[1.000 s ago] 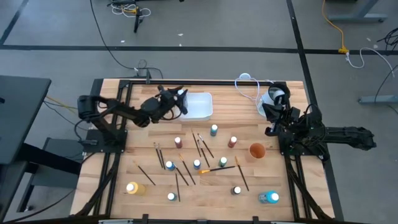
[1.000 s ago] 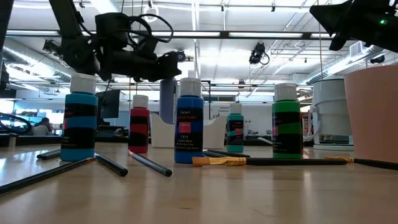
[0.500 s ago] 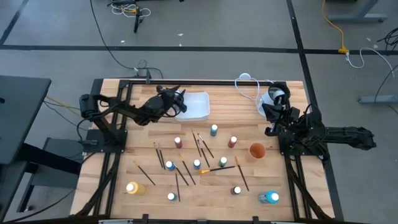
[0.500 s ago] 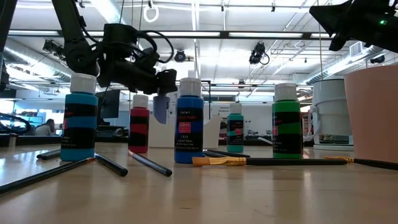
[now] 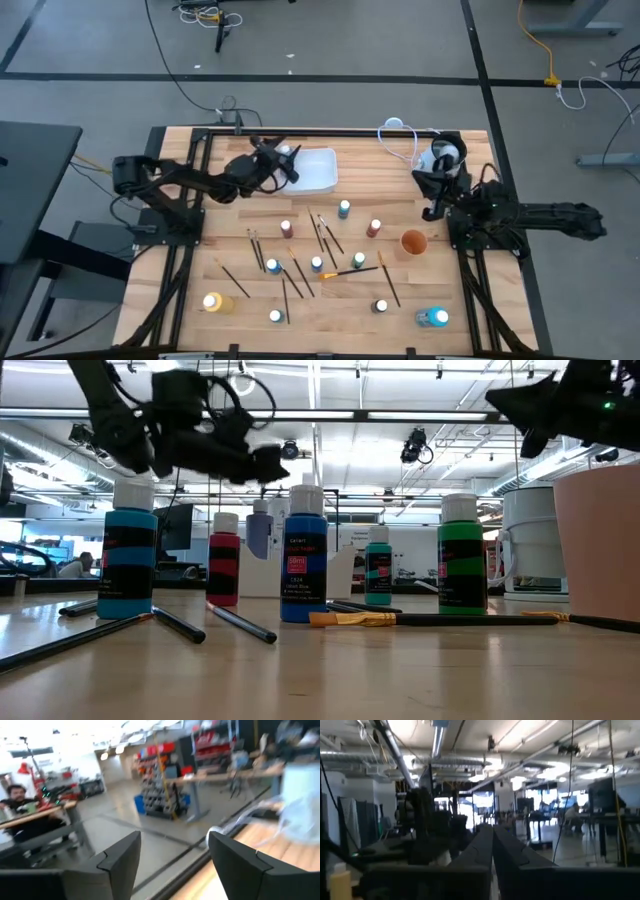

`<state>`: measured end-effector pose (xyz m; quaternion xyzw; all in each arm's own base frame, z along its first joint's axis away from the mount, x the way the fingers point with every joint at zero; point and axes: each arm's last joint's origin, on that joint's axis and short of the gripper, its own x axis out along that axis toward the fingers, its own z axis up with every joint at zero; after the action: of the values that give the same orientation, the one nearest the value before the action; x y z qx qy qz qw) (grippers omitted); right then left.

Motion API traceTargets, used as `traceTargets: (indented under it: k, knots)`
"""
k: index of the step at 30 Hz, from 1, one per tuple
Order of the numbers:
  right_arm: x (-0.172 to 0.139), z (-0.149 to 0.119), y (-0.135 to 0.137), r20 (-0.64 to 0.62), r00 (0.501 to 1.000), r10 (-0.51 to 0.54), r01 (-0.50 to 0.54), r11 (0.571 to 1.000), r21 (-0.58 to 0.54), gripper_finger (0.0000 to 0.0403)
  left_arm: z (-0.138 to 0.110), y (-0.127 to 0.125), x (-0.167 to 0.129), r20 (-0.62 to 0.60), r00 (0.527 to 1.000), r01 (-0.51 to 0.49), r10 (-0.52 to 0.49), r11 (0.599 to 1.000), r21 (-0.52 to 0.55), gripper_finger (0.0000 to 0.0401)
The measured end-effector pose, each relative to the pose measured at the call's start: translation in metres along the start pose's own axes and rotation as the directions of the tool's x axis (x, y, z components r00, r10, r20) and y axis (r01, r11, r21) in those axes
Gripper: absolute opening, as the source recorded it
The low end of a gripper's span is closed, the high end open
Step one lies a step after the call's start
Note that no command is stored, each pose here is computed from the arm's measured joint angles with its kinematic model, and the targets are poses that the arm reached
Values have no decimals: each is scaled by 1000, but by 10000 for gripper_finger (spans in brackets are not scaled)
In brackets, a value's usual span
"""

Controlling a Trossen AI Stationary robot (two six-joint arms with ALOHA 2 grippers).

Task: Pick & Place Paint Supplies
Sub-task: Put the yellow paint bottle into the white bin

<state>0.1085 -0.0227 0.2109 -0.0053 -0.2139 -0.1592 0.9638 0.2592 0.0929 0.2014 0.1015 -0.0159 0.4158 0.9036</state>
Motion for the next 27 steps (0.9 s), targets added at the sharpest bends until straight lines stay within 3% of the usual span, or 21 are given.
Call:
traceTargets:
  k: [8, 13, 21, 27]
  knots:
    - [3, -12, 6, -95, 979, 182, -168, 976, 135, 13, 66, 2, -44, 157, 974, 178, -164, 981, -79, 247]
    - [4, -12, 7, -92, 976, 196, -182, 973, 144, 13, 95, 19, -80, 162, 955, 279, -248, 937, -210, 244]
    - [4, -10, 7, -70, 977, 202, -191, 972, 137, 13, 106, 41, -115, 118, 934, 356, -338, 842, -405, 236]
    - [4, -7, 7, -36, 979, 202, -196, 972, 132, 13, 101, 39, -121, 72, 904, 411, -421, 808, -422, 236]
